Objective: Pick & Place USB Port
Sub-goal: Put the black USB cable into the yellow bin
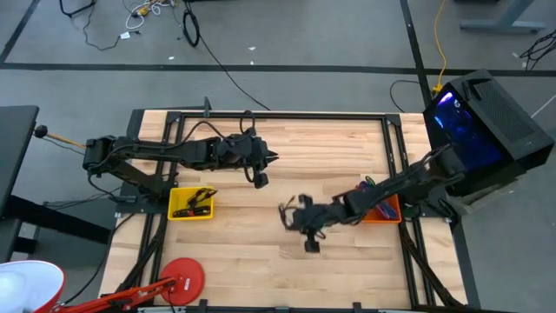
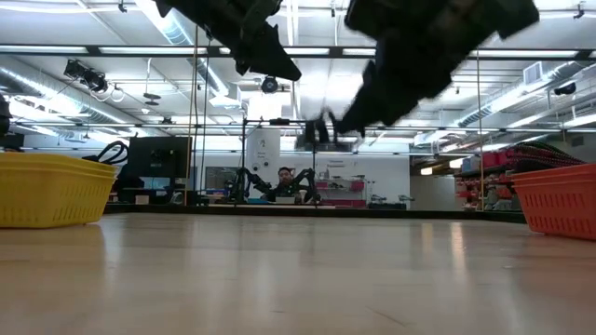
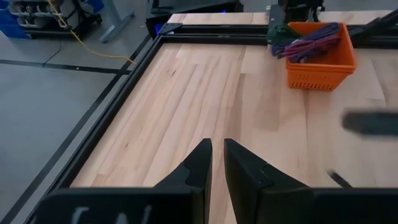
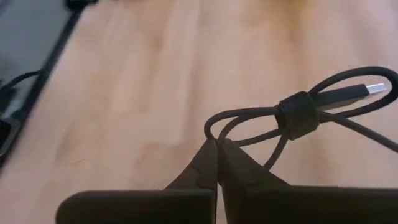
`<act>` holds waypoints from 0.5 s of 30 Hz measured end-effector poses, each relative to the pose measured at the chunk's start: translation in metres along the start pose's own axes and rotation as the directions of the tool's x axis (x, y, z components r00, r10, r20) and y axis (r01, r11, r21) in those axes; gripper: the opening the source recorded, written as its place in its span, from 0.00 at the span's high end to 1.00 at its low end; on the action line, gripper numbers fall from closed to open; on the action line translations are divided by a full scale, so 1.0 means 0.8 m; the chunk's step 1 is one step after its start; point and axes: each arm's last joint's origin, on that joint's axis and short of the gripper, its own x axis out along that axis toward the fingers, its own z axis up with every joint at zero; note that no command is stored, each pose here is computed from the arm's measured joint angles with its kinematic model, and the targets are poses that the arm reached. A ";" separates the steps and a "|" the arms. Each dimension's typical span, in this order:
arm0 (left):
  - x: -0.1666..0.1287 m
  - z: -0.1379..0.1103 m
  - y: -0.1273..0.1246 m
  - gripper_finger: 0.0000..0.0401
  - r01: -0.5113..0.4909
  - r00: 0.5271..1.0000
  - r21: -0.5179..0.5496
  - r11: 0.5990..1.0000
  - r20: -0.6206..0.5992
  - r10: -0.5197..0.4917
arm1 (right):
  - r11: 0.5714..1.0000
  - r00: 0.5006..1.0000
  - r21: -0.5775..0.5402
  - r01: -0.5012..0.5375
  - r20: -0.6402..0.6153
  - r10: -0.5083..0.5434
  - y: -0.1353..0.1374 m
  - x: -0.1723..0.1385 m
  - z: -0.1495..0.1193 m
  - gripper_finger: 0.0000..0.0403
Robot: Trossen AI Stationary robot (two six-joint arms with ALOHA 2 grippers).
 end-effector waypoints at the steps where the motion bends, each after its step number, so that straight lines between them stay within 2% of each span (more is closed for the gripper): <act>1: 0.000 0.000 0.000 0.88 0.007 1.000 -0.001 1.000 0.003 -0.007 | 0.999 0.999 -0.019 0.031 0.012 -0.031 -0.004 -0.011 0.007 1.00; 6: 0.000 0.008 -0.003 0.88 0.080 0.995 -0.036 0.996 0.068 -0.078 | 0.974 0.975 -0.070 0.216 0.066 -0.212 -0.028 -0.072 0.029 1.00; 11: -0.002 0.017 -0.005 0.88 0.155 0.980 -0.085 0.984 0.140 -0.142 | 0.895 0.896 -0.081 0.439 0.107 -0.430 -0.053 -0.124 0.037 1.00; 15: -0.003 0.022 -0.005 0.88 0.200 0.967 -0.141 0.970 0.189 -0.172 | 0.852 0.844 -0.062 0.521 0.188 -0.502 -0.066 -0.151 0.049 1.00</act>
